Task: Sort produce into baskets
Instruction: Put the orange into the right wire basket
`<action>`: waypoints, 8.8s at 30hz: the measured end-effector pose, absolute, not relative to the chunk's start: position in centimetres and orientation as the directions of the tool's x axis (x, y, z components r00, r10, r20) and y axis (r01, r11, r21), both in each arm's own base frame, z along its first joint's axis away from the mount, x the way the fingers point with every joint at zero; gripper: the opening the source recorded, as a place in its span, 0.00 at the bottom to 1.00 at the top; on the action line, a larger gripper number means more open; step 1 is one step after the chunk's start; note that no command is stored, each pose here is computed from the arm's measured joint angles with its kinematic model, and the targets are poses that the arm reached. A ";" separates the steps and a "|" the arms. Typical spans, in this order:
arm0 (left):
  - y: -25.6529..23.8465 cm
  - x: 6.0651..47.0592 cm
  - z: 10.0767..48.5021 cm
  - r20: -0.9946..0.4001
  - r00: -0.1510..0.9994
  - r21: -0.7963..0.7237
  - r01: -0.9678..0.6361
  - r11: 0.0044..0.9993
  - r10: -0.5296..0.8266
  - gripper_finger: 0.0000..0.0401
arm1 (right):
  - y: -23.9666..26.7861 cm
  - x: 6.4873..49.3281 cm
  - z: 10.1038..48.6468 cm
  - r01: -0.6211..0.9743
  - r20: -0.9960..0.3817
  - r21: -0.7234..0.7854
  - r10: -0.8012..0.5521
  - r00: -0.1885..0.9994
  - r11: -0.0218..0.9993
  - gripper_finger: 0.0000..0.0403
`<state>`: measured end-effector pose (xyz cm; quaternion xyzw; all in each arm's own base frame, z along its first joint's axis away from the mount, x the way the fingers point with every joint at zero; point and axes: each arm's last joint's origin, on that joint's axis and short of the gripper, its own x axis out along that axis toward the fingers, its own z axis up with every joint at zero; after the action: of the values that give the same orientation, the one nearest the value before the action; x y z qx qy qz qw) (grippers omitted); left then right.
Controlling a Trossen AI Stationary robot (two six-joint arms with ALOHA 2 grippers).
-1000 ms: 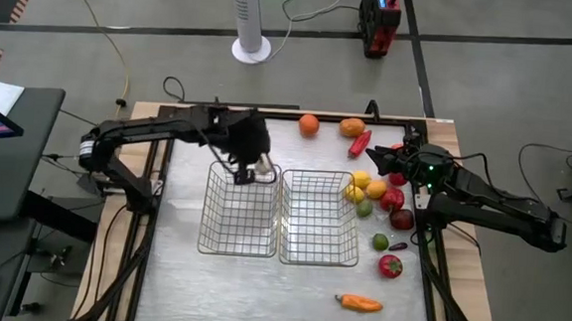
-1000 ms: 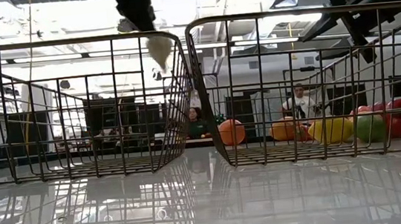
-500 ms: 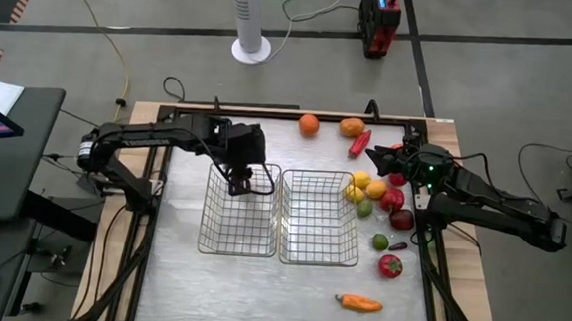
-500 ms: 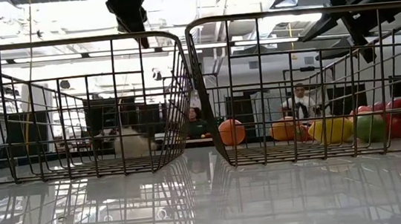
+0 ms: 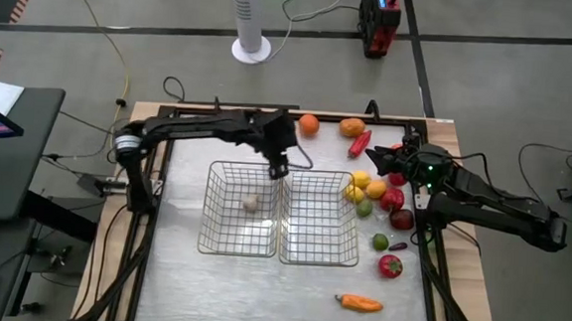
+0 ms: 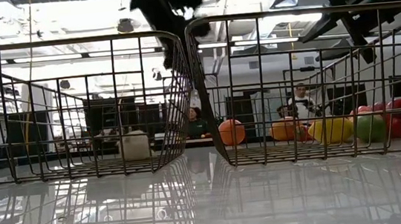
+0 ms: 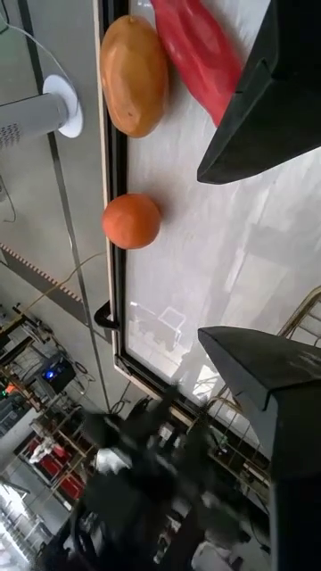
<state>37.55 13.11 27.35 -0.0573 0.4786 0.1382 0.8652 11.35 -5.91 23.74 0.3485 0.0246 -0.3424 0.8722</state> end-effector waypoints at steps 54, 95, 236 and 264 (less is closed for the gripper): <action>26.3 42.0 18.6 -0.626 0.686 0.117 -0.387 0.914 0.371 0.94 | -7.2 13.9 22.1 0.660 -0.380 0.633 -0.580 0.720 0.405 0.75; 19.3 38.6 29.5 -0.735 0.665 -0.095 -0.298 0.950 0.134 0.62 | -8.6 18.5 27.3 0.553 -0.411 0.528 -0.375 0.831 0.645 0.75; -4.1 16.8 31.4 -0.315 0.833 -0.496 -0.554 0.669 0.456 0.58 | -22.6 36.7 20.0 0.442 -0.858 0.165 -0.093 0.506 0.882 0.77; 3.3 16.9 30.5 -0.440 0.654 -0.031 -0.696 0.718 0.615 0.58 | -8.2 36.1 37.2 0.433 -0.917 0.220 0.033 0.398 0.874 0.77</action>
<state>16.92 3.35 30.49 -0.0987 0.2040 0.3624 0.9040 36.09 -8.18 37.23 0.2182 0.5346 -0.1238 0.8070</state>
